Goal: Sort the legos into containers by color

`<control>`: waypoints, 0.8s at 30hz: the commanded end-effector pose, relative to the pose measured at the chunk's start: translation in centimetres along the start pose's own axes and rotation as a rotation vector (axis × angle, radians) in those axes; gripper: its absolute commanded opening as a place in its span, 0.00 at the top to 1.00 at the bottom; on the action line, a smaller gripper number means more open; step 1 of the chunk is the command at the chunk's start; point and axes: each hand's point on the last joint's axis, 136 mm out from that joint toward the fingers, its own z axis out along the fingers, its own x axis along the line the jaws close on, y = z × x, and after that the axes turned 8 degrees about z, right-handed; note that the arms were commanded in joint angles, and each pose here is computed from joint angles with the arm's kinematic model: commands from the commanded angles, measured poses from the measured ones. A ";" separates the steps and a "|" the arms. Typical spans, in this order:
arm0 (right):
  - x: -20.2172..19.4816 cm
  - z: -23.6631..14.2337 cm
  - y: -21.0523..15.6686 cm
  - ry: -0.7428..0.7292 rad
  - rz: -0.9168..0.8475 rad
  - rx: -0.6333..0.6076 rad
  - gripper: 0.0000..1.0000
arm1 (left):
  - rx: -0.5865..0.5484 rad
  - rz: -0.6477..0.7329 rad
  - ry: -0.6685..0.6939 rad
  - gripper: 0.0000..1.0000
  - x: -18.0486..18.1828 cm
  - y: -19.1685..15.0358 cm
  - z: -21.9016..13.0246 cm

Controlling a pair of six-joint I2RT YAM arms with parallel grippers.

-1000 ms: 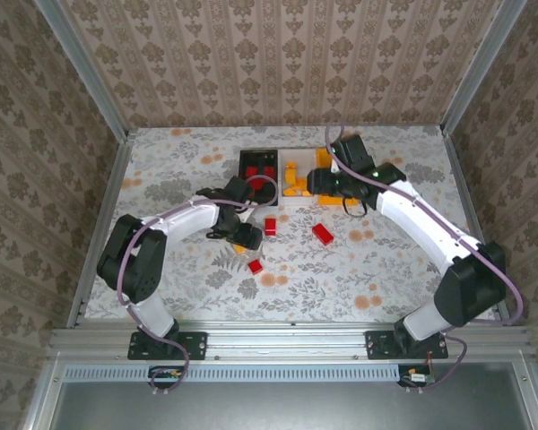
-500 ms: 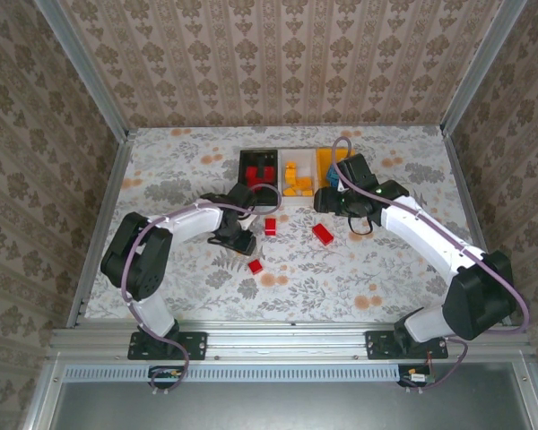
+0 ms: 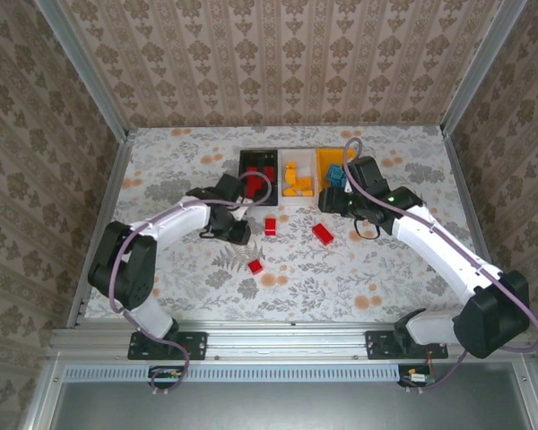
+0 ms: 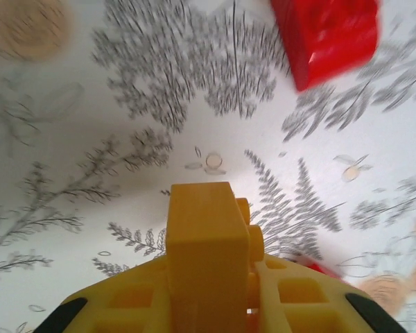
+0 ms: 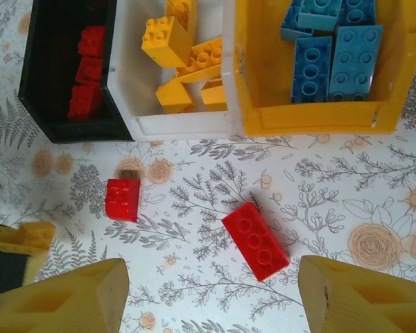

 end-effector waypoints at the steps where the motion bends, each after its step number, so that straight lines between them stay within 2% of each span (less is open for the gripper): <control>1: -1.8 -0.7 -0.9 -0.045 0.015 0.002 0.33 | -0.171 -0.049 -0.119 0.77 -1.5 5.2 -4.6; 6: -3.5 -1.2 -3.2 -0.058 0.047 0.019 0.33 | -0.341 -0.109 -0.287 0.77 -3.4 12.8 -8.7; 11: -5.3 -1.7 -5.5 -0.067 0.083 0.034 0.33 | -0.413 -0.137 -0.388 0.77 -4.5 20.0 -9.4; 17: -6.8 -2.4 -7.3 -0.083 0.109 0.040 0.33 | -0.384 -0.137 -0.419 0.77 -5.1 25.8 -6.1; 24: -7.6 -2.9 -8.0 -0.098 0.119 0.040 0.33 | -0.316 -0.148 -0.434 0.77 -5.5 28.6 -1.4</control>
